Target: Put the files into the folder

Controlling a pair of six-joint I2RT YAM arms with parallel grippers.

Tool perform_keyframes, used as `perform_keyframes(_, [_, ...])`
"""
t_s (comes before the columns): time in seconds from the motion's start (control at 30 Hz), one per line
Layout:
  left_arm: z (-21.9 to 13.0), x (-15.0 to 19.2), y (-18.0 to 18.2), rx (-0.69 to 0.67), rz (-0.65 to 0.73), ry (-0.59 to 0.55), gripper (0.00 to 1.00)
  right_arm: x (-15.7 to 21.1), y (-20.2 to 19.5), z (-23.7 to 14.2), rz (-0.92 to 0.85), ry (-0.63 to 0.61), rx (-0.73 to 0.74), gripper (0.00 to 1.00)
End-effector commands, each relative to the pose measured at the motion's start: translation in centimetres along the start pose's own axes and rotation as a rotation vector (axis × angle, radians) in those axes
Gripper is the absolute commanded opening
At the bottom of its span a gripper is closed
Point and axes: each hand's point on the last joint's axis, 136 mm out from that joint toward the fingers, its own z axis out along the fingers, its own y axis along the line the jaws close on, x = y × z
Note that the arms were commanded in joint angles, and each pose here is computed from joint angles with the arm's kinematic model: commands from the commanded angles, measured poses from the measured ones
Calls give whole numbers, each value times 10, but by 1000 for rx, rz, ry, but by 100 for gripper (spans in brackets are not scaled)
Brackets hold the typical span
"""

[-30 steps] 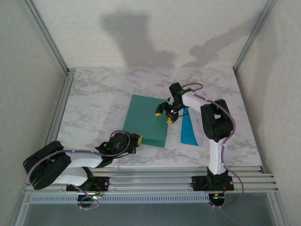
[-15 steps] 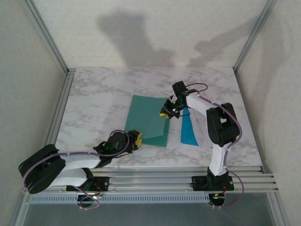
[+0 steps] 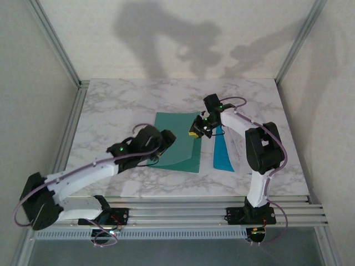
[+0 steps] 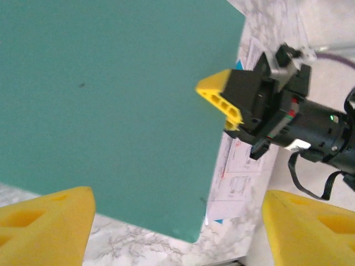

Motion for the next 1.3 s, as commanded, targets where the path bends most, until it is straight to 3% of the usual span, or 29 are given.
perform_keyframes(0.0, [9, 17, -2, -182, 438, 70, 77, 1, 12, -19, 12, -19, 8, 0])
perform_keyframes(0.1, [24, 33, -25, -249, 638, 86, 78, 1, 15, -20, 14, -6, 11, 0])
perform_keyframes(0.27, [49, 54, -31, -412, 879, 71, 80, -2, 22, -22, 10, 9, 8, 0])
perform_keyframes(0.47, [59, 47, -16, -695, 1087, -100, 76, -4, 31, -23, 11, 17, -5, 0])
perform_keyframes(0.6, [63, 41, -12, -755, 1114, -175, 57, -4, 33, -24, 10, 18, -7, 0])
perform_keyframes(0.77, [59, 34, -20, -755, 1112, -244, 45, -2, 29, -23, 15, 22, -3, 0])
perform_keyframes(0.9, [60, 33, -20, -749, 1114, -250, 3, -1, 29, -23, 13, 21, -5, 0])
perform_keyframes(1.07, [50, 31, -22, -705, 1086, -250, 0, -1, 33, -29, -7, 12, -13, 0])
perform_keyframes(1.13, [44, 28, -22, -681, 1068, -248, 0, -1, 38, -32, -22, 8, -25, 13])
perform_keyframes(1.27, [28, 20, -24, -624, 1024, -249, 0, -6, 55, -56, -78, -63, -70, 55])
